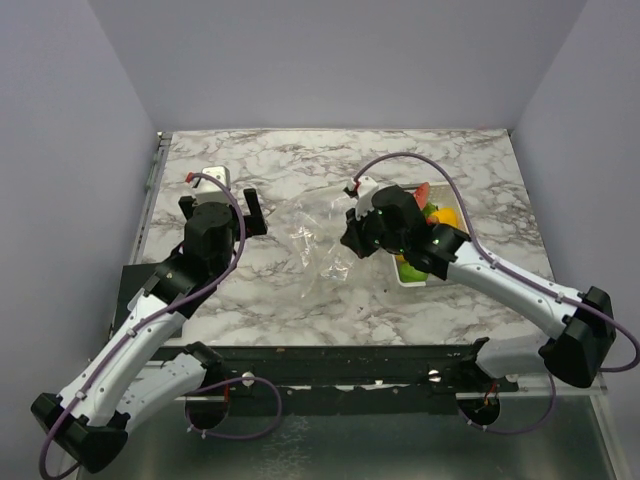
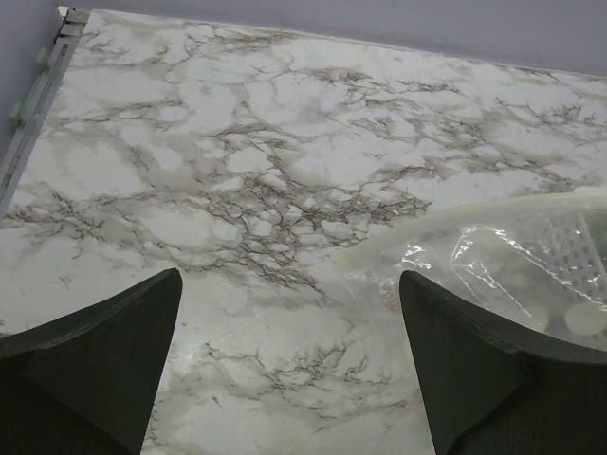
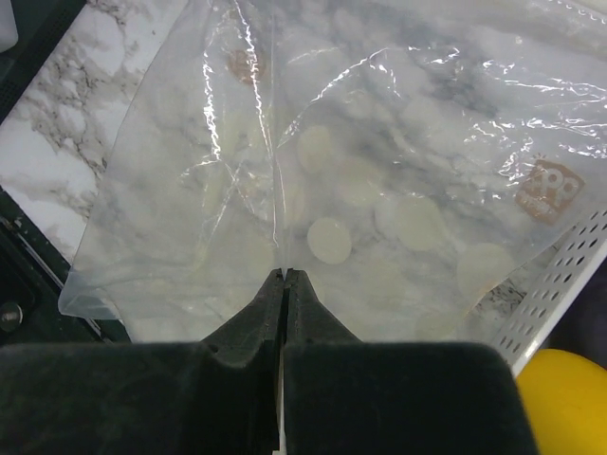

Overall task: Place the food in the zip-top bag and seal the zipper
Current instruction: Pick up the zipper food storage bag at the center of the board, then open the zipper of the food storage bag.

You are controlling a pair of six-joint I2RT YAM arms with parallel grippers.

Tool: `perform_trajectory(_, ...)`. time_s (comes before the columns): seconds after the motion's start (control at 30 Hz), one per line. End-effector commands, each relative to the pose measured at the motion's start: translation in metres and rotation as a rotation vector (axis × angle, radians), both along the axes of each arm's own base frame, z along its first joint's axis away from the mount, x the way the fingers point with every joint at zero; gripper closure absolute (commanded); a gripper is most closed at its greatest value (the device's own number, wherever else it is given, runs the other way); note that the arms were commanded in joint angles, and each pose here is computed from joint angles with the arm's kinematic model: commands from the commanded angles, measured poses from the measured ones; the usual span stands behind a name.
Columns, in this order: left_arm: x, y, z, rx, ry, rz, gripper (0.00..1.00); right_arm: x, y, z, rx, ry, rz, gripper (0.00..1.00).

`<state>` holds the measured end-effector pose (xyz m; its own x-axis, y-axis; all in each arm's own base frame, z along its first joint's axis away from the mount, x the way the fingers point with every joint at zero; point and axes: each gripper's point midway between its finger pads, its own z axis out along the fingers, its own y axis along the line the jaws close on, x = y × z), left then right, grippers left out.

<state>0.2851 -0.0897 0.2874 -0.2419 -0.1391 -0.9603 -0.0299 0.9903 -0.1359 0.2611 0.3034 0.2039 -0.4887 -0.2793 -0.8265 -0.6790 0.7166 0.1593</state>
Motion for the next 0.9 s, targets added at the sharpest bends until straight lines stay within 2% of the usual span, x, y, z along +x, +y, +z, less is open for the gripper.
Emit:
perform_trajectory(0.0,0.004,-0.010,0.007,-0.063,-0.004,-0.059,0.01,-0.006,-0.010,0.016,-0.016,-0.093,0.049,0.99)
perform_trajectory(0.5,0.011,-0.018,0.024,-0.128,-0.017,-0.121,0.01,-0.042,-0.043,0.046,-0.047,-0.277,0.218,0.99)
perform_trajectory(0.87,0.011,-0.059,0.008,-0.210,0.066,-0.319,0.02,-0.072,-0.062,0.054,-0.104,-0.323,0.362,0.99)
